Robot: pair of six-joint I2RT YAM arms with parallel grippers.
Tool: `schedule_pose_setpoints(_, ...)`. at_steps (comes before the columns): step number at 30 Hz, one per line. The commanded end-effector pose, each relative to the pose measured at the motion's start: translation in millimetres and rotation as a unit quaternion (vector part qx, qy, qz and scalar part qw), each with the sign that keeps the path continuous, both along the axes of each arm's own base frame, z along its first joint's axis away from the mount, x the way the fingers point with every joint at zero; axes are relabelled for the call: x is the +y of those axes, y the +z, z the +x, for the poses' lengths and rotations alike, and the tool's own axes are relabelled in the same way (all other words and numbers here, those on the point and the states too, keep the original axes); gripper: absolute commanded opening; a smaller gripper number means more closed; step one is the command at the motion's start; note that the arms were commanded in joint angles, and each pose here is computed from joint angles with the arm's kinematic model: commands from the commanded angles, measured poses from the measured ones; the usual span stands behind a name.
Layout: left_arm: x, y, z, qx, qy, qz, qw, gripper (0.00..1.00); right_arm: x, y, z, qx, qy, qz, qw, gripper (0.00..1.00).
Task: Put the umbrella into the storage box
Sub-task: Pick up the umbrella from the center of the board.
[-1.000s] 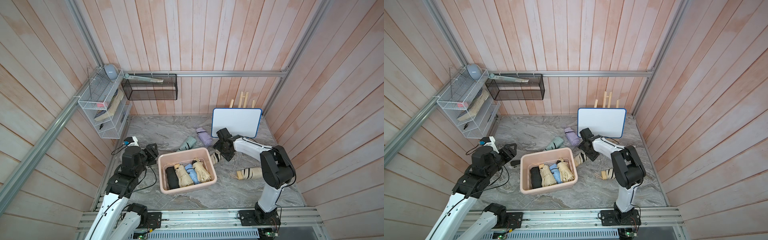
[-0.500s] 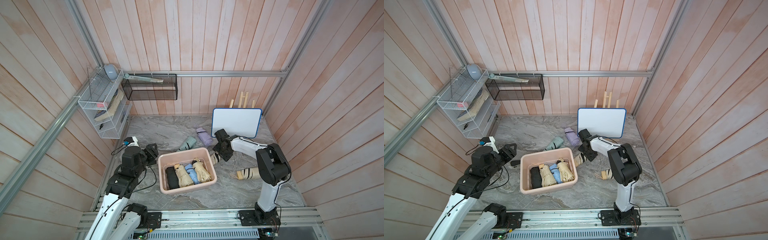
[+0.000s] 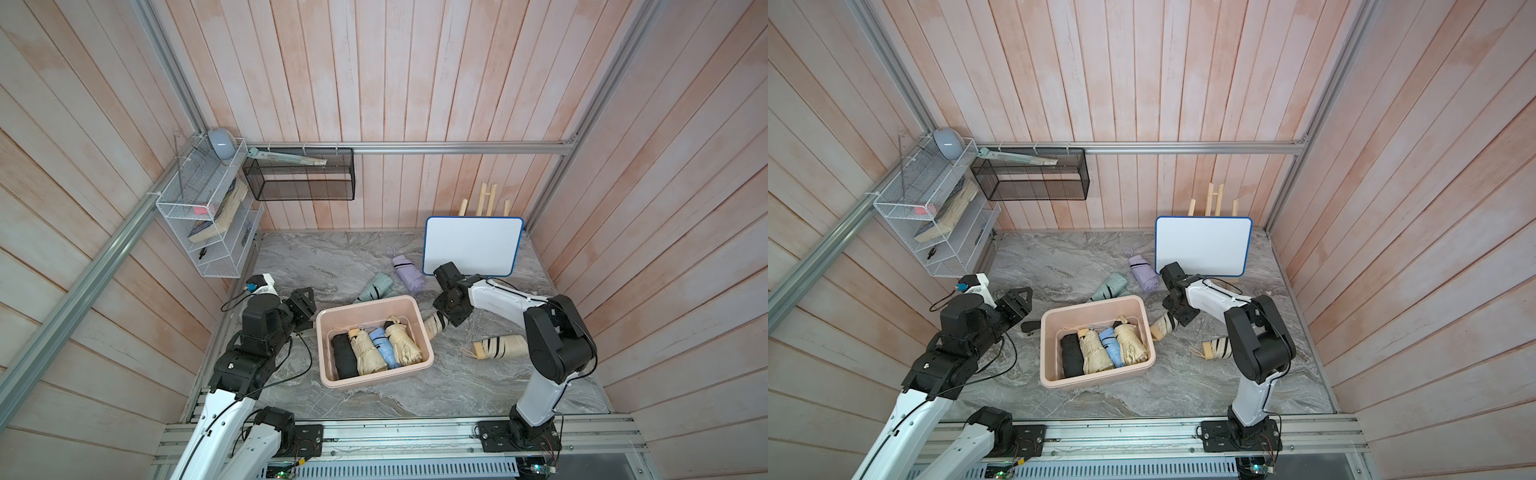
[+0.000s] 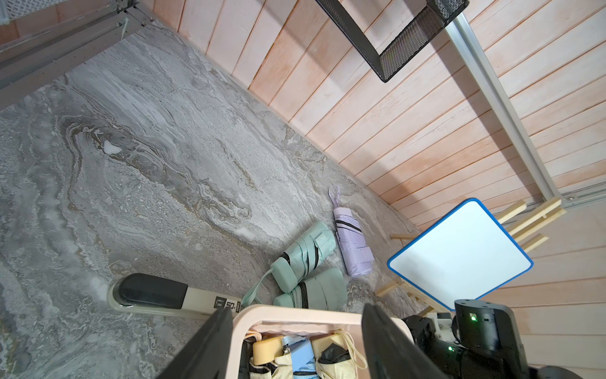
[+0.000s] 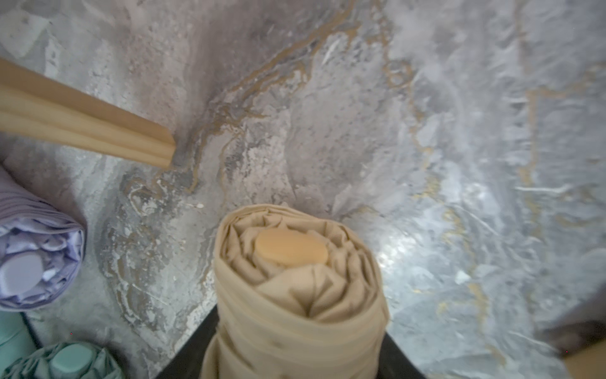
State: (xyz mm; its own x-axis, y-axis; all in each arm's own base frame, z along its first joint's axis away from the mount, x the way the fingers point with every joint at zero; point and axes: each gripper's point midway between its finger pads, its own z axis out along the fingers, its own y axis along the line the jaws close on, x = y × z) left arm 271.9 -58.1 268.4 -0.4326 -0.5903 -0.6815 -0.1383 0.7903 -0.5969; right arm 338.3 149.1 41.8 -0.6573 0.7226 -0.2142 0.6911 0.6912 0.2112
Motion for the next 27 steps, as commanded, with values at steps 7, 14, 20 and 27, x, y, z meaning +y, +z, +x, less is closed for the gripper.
schedule_pose_setpoints(7,-23,56,16,-0.079,-0.06,0.043,0.994,0.67,-51,52,-40,-0.047,-0.063,-0.027,0.997,0.49)
schedule_pose_setpoints(14,-62,79,31,-0.127,-0.105,0.072,0.984,0.68,-75,112,-56,-0.12,-0.103,-0.004,0.987,0.48)
schedule_pose_setpoints(20,-135,110,46,-0.218,-0.194,0.073,0.954,0.7,-80,157,-53,-0.164,-0.114,0.045,0.979,0.48)
schedule_pose_setpoints(27,-227,150,30,-0.347,-0.269,0.068,0.896,0.75,-70,236,-26,-0.252,-0.111,0.103,0.956,0.47)
